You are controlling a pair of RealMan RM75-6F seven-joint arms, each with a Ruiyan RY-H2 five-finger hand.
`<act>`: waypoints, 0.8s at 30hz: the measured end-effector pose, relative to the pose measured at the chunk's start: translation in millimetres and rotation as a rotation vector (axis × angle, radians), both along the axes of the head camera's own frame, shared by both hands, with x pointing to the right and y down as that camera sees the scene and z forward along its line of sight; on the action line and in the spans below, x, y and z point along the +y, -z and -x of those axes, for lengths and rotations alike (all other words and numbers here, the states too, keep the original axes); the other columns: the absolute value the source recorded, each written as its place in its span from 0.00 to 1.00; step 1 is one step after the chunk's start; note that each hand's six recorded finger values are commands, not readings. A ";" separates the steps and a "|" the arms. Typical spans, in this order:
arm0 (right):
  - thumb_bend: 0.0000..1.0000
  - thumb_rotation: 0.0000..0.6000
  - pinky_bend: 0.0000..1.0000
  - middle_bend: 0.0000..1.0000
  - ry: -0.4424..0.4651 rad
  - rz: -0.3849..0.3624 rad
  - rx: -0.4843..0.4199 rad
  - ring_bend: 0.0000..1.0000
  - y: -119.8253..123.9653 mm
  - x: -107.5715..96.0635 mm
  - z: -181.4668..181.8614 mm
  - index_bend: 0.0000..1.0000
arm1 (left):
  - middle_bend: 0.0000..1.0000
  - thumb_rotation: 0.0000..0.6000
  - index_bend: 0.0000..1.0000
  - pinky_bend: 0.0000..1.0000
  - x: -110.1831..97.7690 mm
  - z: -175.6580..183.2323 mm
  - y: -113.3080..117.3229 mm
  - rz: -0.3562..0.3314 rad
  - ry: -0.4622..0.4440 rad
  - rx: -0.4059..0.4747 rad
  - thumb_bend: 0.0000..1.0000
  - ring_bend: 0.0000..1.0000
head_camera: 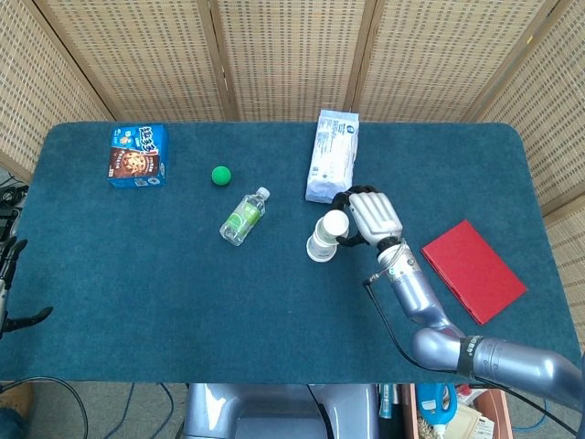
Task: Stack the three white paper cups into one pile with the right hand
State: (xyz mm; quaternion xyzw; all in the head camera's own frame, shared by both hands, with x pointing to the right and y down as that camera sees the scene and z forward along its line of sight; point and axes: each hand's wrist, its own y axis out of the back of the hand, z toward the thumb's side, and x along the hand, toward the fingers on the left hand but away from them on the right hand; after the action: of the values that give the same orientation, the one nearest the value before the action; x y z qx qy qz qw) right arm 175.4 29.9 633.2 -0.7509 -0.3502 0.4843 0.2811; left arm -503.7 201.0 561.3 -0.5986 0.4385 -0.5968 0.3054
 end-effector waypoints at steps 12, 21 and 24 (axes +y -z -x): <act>0.39 1.00 0.24 0.47 0.004 0.031 0.015 0.25 -7.5 3.4 1.1 0.46 | 0.00 1.00 0.00 0.00 -0.2 -0.7 0.1 0.000 0.001 -0.002 0.12 0.00; 0.39 1.00 0.24 0.40 0.020 0.063 0.006 0.25 -12.2 6.8 3.7 0.42 | 0.00 1.00 0.00 0.00 -0.6 0.4 -0.6 0.002 0.004 -0.005 0.12 0.00; 0.39 1.00 0.24 0.40 0.021 0.061 0.008 0.25 -12.6 7.0 3.8 0.42 | 0.00 1.00 0.00 0.00 -0.5 0.5 -0.9 0.002 0.004 -0.006 0.12 0.00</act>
State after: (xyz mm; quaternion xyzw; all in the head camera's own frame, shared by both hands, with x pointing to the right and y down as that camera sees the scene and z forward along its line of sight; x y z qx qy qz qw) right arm 171.7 36.9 645.8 -0.7610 -0.3260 0.4946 0.2644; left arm -504.2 200.5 562.2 -0.5963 0.4382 -0.5996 0.3048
